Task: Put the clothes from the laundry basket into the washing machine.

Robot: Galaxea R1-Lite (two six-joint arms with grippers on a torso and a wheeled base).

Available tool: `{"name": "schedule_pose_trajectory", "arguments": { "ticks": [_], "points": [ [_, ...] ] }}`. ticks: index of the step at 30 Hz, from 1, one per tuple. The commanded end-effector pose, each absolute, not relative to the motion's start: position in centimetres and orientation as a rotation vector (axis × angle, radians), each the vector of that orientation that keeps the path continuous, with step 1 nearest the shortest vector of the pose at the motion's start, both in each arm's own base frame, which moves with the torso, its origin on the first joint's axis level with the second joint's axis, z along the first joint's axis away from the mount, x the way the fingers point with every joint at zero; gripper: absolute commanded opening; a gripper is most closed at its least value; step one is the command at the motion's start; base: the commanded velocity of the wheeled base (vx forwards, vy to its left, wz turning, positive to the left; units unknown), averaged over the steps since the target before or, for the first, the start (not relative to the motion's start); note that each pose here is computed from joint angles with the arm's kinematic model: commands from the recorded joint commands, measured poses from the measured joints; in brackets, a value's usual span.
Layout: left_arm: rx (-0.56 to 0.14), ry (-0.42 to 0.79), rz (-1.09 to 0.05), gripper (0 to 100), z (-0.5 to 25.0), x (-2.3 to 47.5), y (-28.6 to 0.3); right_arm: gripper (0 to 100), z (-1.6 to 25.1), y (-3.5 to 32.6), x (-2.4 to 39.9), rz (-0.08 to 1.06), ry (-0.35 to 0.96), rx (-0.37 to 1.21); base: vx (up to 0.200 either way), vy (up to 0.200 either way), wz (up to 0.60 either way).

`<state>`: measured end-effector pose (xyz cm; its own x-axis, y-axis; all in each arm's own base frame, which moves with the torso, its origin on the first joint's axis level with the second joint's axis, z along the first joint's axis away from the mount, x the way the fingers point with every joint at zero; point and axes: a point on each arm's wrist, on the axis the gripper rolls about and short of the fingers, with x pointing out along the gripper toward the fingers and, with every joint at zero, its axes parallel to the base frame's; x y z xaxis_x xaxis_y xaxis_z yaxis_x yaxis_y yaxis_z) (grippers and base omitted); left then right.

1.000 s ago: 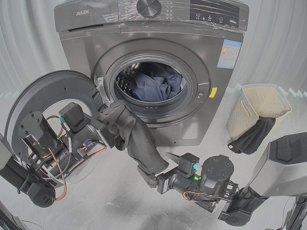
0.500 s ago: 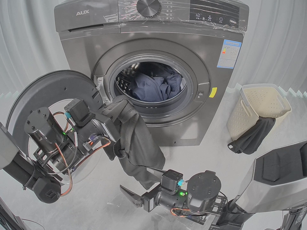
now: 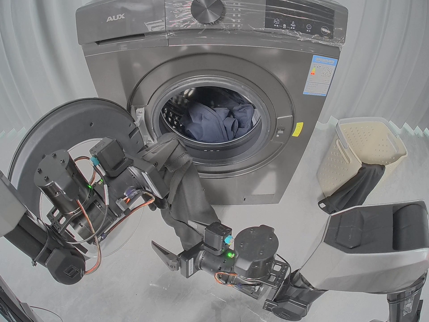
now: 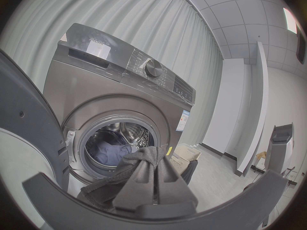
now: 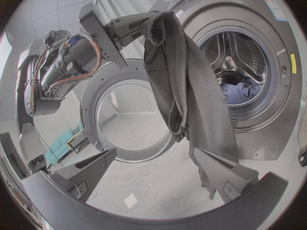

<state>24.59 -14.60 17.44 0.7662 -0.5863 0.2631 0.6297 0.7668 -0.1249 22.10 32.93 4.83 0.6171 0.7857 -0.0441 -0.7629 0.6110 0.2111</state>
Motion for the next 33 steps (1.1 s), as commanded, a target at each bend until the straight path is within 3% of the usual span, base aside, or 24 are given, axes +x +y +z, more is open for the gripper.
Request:
{"name": "schedule_pose_trajectory", "arguments": {
  "ticks": [1,20,33],
  "points": [
    [-0.213,-0.217,-0.665,0,17.5,24.6,-14.5,100,4.0,33.8,22.7,0.897,0.132,0.181,0.0,0.0,0.0],
    [-0.216,-0.219,-0.667,0,17.6,24.5,-14.5,100,1.3,33.9,29.2,0.767,0.035,0.149,0.0,0.0,0.0],
    [-0.215,-0.22,-0.668,0,17.6,24.5,-14.5,100,1.4,34.4,29.2,0.764,0.02,0.158,0.0,0.0,0.0]
  ]
}}
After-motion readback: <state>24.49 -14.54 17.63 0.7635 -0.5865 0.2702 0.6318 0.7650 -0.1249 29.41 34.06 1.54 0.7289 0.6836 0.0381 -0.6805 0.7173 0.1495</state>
